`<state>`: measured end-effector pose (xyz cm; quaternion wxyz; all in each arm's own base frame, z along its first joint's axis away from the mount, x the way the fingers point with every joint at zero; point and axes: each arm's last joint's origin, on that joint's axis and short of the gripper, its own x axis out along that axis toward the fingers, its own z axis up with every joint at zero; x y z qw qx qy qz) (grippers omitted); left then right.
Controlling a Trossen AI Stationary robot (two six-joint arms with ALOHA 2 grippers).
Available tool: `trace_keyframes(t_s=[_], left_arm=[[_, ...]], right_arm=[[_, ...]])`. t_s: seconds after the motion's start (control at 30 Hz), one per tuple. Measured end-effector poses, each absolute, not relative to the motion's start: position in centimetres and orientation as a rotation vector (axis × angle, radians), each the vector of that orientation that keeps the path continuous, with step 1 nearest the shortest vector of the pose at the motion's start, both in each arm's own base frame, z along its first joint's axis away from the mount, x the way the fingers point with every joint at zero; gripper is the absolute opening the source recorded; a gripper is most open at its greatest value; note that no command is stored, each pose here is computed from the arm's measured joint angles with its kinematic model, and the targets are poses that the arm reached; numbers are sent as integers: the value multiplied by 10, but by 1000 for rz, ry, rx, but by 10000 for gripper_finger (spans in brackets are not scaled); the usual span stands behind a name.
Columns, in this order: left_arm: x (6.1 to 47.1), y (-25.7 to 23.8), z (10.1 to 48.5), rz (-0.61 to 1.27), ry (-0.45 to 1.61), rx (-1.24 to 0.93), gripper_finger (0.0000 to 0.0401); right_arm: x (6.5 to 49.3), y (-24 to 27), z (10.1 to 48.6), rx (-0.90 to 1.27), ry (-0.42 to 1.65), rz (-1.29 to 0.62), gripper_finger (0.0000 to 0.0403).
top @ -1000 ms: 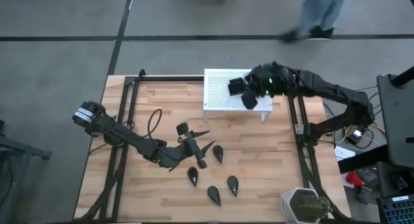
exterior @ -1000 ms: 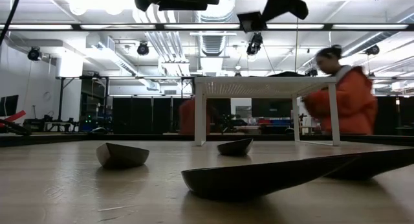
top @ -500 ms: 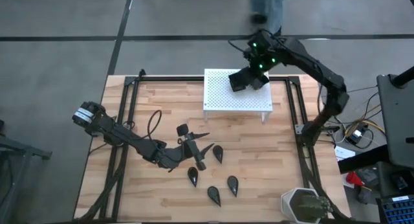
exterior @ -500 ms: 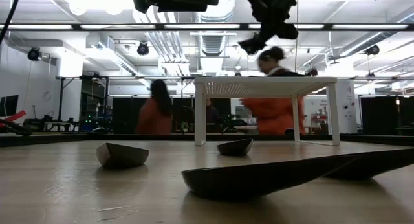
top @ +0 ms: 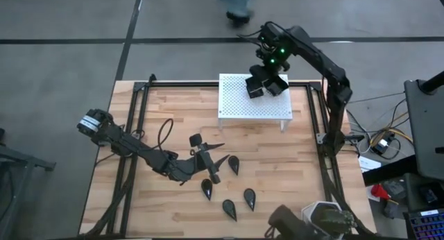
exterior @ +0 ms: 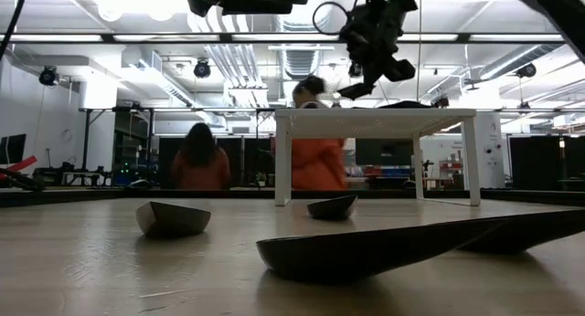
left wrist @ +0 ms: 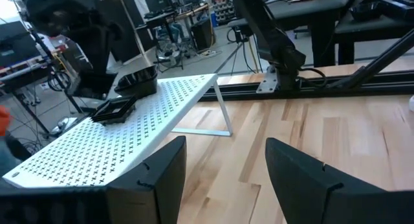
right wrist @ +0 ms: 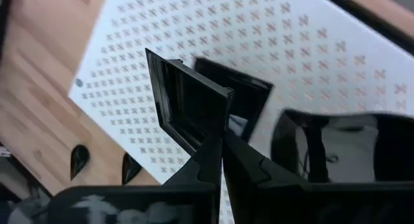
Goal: Pick & Place Mini shaped plates
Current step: Stack the square plate on top of the square plate on the shelf
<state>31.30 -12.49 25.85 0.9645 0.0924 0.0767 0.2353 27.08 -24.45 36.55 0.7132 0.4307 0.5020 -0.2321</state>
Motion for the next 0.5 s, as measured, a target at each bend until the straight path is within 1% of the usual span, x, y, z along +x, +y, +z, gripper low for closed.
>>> trace_keyframes(t_s=[0.23,0.5], left_arm=[[313,-125,258,476,164,196,206],[313,-125,257,475,172,202,206]], right_arm=[[282,-253,359,969,1127,-497,8],[280,-256,355,1000,1133,-510,8]])
